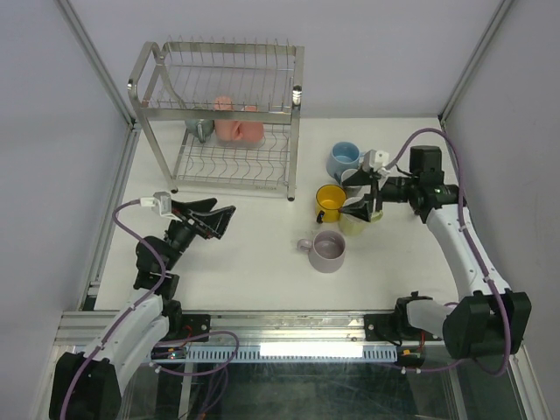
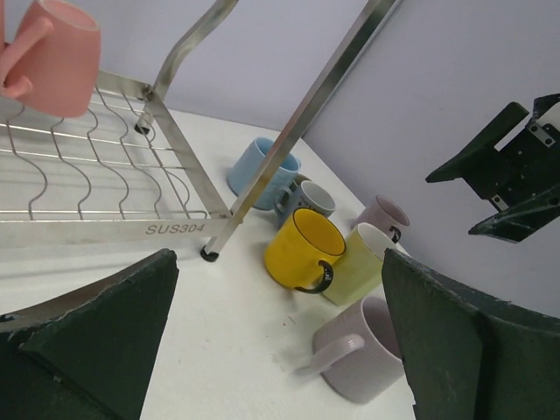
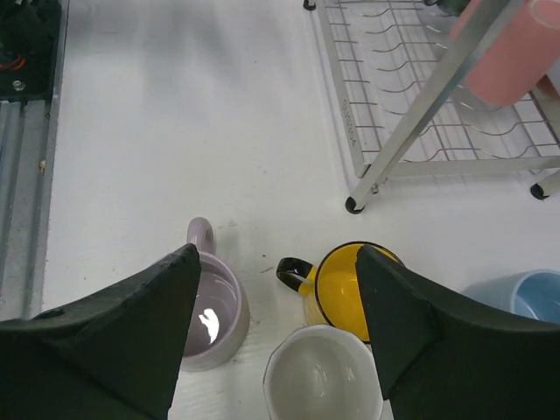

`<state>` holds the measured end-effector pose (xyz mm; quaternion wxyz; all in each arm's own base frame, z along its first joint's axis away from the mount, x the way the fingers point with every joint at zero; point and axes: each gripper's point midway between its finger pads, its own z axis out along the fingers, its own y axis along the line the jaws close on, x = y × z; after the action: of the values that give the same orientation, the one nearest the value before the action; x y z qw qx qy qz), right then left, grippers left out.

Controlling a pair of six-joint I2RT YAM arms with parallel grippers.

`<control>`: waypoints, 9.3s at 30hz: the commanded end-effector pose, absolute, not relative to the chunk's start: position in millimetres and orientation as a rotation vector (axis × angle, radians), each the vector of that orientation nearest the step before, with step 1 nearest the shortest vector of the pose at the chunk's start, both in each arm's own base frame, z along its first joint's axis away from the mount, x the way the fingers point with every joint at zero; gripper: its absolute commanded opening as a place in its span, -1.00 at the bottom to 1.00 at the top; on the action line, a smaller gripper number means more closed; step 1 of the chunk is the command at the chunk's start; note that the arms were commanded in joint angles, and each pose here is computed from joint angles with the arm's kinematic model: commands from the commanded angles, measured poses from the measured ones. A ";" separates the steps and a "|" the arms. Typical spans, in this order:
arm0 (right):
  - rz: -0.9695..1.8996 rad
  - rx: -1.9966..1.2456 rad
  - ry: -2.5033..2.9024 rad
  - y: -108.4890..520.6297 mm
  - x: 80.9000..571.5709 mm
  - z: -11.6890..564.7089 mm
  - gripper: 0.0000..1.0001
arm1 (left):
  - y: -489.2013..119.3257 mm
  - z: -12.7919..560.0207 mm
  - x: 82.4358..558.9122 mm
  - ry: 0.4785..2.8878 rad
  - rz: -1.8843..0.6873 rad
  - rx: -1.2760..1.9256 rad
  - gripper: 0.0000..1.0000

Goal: Load the cups into the dish rack
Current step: Pick up the cup at the center of the board, then turn the cup upside down in the dish rack.

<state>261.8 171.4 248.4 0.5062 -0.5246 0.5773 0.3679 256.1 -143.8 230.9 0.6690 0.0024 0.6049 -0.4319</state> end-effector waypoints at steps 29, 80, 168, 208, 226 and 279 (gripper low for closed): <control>0.437 -1.504 2.036 180.1 235.7 135.5 0.42 | -156.9 241.9 248.1 1.425 -1.094 0.008 0.98; 0.665 -1.467 1.784 209.6 224.3 191.2 -1.00 | -188.6 234.5 224.0 1.423 -1.605 -0.105 0.89; -0.088 -1.475 0.323 225.2 190.7 352.4 -1.00 | -354.7 300.0 146.4 1.358 -2.414 0.071 -0.08; -0.060 -1.514 0.407 216.2 184.6 329.4 0.26 | -309.8 332.0 151.9 1.191 -2.315 0.066 -1.00; 0.086 -1.595 0.639 208.7 180.7 293.2 0.63 | -284.4 299.5 170.0 1.263 -2.166 0.023 -1.00; 0.946 -1.499 1.565 217.9 193.5 219.7 0.78 | -226.5 241.6 231.7 1.488 -1.185 0.203 -1.00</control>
<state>188.1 210.5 202.7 0.3325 -0.5711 0.6574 0.3621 206.6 -239.6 207.0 0.4901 0.0758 0.6584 -0.5662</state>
